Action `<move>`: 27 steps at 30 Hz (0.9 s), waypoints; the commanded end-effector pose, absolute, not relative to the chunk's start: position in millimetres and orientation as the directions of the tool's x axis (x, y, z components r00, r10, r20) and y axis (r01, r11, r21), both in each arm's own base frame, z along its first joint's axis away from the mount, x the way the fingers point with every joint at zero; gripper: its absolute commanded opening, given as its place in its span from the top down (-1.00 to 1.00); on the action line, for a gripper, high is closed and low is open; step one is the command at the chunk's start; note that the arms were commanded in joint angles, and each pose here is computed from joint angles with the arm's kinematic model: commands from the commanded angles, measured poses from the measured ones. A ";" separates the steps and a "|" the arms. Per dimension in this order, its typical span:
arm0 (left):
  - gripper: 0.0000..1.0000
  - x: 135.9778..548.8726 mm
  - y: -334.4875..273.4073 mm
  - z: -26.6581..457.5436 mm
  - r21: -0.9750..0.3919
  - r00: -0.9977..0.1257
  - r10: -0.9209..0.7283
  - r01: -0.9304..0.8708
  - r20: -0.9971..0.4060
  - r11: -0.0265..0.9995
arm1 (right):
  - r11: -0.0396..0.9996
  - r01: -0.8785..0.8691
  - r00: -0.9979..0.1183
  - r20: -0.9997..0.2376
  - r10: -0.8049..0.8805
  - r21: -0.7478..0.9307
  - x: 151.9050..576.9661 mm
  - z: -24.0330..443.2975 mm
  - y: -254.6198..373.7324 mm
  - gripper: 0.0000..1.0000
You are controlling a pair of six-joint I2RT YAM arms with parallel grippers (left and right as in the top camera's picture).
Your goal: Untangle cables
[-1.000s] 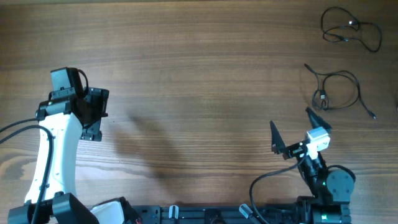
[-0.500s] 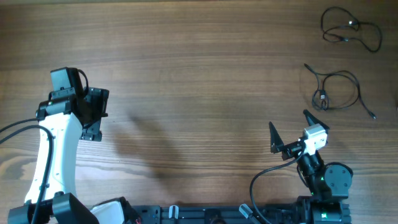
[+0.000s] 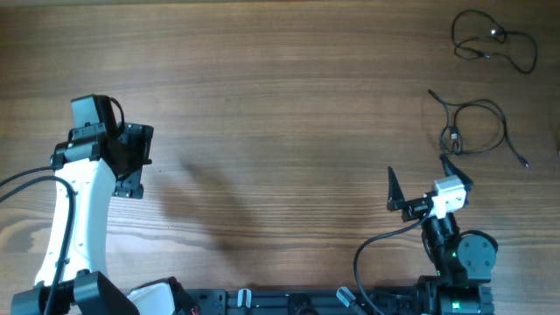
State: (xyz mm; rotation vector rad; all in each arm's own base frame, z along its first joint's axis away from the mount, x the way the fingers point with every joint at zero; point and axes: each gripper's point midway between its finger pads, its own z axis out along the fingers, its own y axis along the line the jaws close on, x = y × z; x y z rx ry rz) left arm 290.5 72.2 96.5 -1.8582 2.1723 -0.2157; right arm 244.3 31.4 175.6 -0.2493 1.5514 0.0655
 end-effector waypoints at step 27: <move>-1.00 330.9 25.3 143.8 -0.588 -0.454 -0.888 -0.699 -0.075 0.407 | 0.976 -0.174 0.041 -0.991 -0.129 -0.134 244.0 179.1 28.2 -0.99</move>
